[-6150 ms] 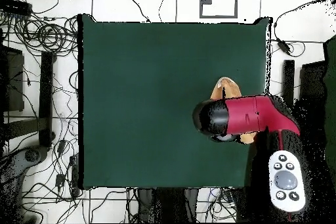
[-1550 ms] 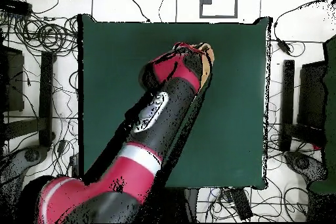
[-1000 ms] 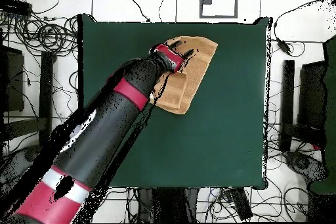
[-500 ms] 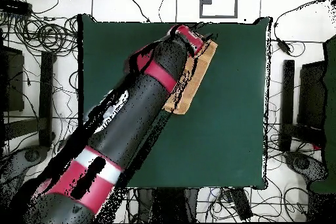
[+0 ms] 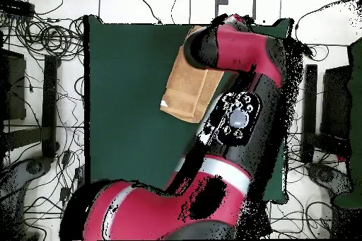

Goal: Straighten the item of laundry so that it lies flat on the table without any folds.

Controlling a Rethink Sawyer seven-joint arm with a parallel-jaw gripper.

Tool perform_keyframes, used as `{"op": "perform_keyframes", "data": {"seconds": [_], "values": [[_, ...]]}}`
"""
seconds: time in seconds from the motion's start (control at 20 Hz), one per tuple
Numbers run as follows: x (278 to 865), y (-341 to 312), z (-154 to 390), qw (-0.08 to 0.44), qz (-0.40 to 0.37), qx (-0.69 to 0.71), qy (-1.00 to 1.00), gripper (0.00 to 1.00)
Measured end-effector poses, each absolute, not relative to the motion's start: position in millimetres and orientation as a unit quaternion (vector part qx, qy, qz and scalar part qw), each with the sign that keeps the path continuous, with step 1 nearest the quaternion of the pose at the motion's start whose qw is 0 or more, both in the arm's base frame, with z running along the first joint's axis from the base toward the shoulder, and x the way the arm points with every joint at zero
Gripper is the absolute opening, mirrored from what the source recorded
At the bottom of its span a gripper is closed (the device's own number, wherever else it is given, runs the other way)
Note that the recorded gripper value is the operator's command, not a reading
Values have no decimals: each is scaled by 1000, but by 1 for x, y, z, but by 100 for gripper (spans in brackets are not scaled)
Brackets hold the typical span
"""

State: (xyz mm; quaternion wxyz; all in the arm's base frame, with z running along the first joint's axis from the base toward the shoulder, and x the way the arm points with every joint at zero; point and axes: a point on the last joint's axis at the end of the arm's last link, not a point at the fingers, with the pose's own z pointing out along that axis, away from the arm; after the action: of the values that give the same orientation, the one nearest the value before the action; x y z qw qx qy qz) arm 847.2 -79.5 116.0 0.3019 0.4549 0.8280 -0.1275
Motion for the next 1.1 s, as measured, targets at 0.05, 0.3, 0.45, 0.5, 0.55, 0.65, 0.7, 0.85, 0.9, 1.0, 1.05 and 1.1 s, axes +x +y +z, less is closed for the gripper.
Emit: {"op": "perform_keyframes", "data": {"seconds": [0.05,0.3,0.45,0.5,0.55,0.65,0.7,0.85,0.9,1.0,1.05,1.1], "values": [[850,-85,118,286,-110,459,834,100],[862,-102,133,234,-45,451,860,100],[869,-105,145,214,-12,438,873,100],[873,-104,151,208,5,434,876,100],[876,-103,157,203,21,431,879,100],[882,-100,168,198,46,428,881,100],[885,-98,175,194,63,426,881,100],[891,-93,186,185,95,431,878,100],[892,-92,188,180,104,433,877,100],[895,-88,192,170,125,436,875,100],[897,-85,193,162,139,439,873,100],[897,-83,193,155,149,440,872,100]]}}
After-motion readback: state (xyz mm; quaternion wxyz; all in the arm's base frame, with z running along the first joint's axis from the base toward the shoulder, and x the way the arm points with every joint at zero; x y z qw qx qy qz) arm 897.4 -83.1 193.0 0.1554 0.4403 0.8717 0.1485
